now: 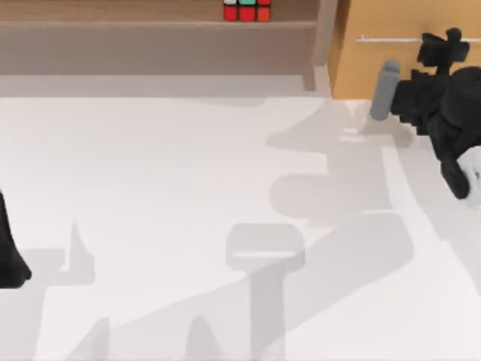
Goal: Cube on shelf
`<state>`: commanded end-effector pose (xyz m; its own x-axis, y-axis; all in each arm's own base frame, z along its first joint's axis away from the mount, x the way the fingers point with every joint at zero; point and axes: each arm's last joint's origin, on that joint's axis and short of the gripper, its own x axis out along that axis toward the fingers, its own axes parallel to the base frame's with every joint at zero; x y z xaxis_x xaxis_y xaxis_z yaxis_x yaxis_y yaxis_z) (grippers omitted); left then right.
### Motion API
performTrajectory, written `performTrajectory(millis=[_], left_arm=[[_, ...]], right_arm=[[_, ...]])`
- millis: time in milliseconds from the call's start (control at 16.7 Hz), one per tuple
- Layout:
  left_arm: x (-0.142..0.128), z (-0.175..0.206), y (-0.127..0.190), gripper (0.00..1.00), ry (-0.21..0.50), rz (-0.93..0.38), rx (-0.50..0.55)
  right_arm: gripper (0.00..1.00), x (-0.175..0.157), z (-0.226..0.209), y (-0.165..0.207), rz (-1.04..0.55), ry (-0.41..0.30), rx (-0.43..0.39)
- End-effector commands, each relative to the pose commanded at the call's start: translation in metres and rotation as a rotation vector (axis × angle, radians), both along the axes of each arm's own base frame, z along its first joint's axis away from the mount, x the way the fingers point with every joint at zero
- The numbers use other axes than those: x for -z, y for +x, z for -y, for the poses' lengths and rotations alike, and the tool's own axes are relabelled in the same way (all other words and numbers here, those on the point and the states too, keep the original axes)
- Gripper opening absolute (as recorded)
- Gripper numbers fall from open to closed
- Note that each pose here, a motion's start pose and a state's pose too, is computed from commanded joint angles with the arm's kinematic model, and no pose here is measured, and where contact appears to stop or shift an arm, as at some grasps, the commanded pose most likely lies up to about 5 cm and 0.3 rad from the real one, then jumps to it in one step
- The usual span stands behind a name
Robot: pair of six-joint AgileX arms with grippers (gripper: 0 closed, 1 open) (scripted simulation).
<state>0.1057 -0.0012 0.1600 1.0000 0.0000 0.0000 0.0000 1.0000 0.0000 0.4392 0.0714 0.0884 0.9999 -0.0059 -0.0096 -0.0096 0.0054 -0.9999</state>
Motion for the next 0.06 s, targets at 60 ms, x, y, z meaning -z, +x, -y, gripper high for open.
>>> performTrajectory(millis=[60], left_arm=[[0.0000, 0.0000, 0.0000, 1.00, 0.000, 0.000, 0.000]], right_arm=[[1.00, 0.0000, 0.0000, 0.0000, 0.000, 0.000, 0.000]])
